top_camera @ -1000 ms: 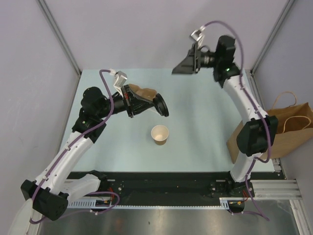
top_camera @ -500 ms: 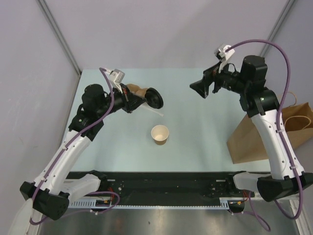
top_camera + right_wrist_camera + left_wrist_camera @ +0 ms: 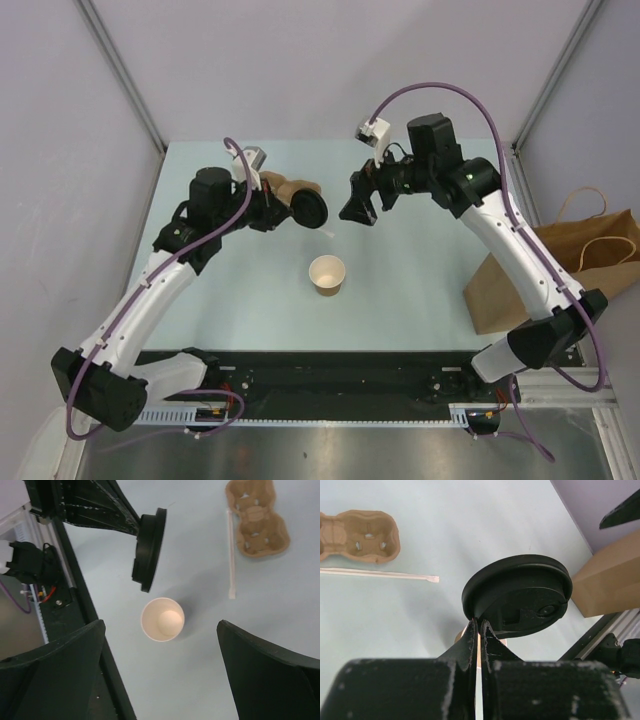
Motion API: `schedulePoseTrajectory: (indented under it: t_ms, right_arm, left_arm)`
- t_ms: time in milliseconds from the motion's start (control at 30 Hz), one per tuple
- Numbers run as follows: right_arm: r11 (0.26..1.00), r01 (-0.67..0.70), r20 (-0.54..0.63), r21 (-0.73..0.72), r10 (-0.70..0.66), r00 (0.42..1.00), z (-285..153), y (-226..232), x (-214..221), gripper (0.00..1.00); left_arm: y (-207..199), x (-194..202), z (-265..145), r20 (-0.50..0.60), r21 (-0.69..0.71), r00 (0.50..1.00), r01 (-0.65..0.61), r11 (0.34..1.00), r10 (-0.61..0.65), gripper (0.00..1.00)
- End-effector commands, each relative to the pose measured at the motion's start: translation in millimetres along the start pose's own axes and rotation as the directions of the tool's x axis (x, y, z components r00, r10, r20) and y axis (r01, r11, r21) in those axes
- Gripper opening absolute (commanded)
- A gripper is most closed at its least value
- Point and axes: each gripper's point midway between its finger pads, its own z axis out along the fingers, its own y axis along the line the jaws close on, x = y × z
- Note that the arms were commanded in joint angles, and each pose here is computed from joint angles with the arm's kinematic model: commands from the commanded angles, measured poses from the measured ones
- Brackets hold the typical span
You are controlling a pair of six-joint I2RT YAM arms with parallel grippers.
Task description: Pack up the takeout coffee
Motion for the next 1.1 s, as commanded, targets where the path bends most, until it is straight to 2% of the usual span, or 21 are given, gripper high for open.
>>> schedulePoseTrajectory:
  t_ms: [0,167,333,533,733,767,833,867,900,933,967,1033,1067]
  right_arm:
    - [0.986,-0.059,0.044,-0.157,0.067,0.997,6,29,-21,1.0]
    - [0.969,-0.173,0.012,-0.174,0.178,0.984,29,31,-18,0.95]
    - [0.97,-0.171,0.004,-0.174,0.174,0.985,47,35,-18,0.89]
    - [0.984,-0.154,-0.032,-0.087,0.152,0.988,68,25,-3,0.77]
    - [0.983,-0.175,-0.028,-0.061,0.174,0.984,76,17,-2,0.5]
    - [0.981,-0.179,-0.03,-0.08,0.177,0.984,77,20,-2,0.42]
    - [0.975,-0.195,-0.024,-0.103,0.194,0.981,76,22,-4,0.34]
    - [0.968,-0.21,-0.026,-0.135,0.209,0.978,75,27,-4,0.26]
    - [0.964,-0.225,-0.015,-0.143,0.225,0.974,73,22,-6,0.21]
    - [0.954,-0.254,-0.015,-0.158,0.255,0.967,71,22,-7,0.18]
    - [0.944,-0.27,-0.018,-0.191,0.272,0.962,68,25,-8,0.12]
    - [0.927,-0.308,0.001,-0.213,0.316,0.949,61,15,-11,0.07]
    - [0.907,-0.33,0.009,-0.262,0.344,0.939,57,20,-17,0.04]
  left_arm:
    - [-6,-18,-6,0.043,-0.025,0.998,-0.046,0.999,0.047,0.0]
    - [-12,-13,-2,0.031,-0.027,0.998,-0.059,0.998,0.06,0.0]
    - [-15,-10,1,0.025,-0.039,0.998,-0.06,0.997,0.061,0.0]
    - [-21,-10,3,0.02,-0.028,0.997,-0.076,0.997,0.077,0.0]
    - [-22,-7,4,0.008,-0.026,0.996,-0.084,0.996,0.085,0.0]
    - [-23,-8,4,0.012,-0.023,0.996,-0.084,0.996,0.084,0.0]
    - [-26,-8,3,0.011,-0.01,0.996,-0.086,0.996,0.086,0.0]
    - [-27,-8,3,0.013,0.0,0.996,-0.089,0.996,0.089,0.0]
    - [-30,-9,1,0.013,0.016,0.995,-0.096,0.995,0.096,0.0]
    - [-32,-10,-2,0.017,0.025,0.995,-0.098,0.995,0.098,0.02]
    - [-29,-13,-4,0.021,0.036,0.996,-0.091,0.995,0.09,0.17]
    - [-34,-15,-12,0.015,0.101,0.998,-0.06,0.993,0.059,0.32]
    - [-24,-20,-15,0.027,0.091,1.0,-0.016,0.996,0.014,0.44]
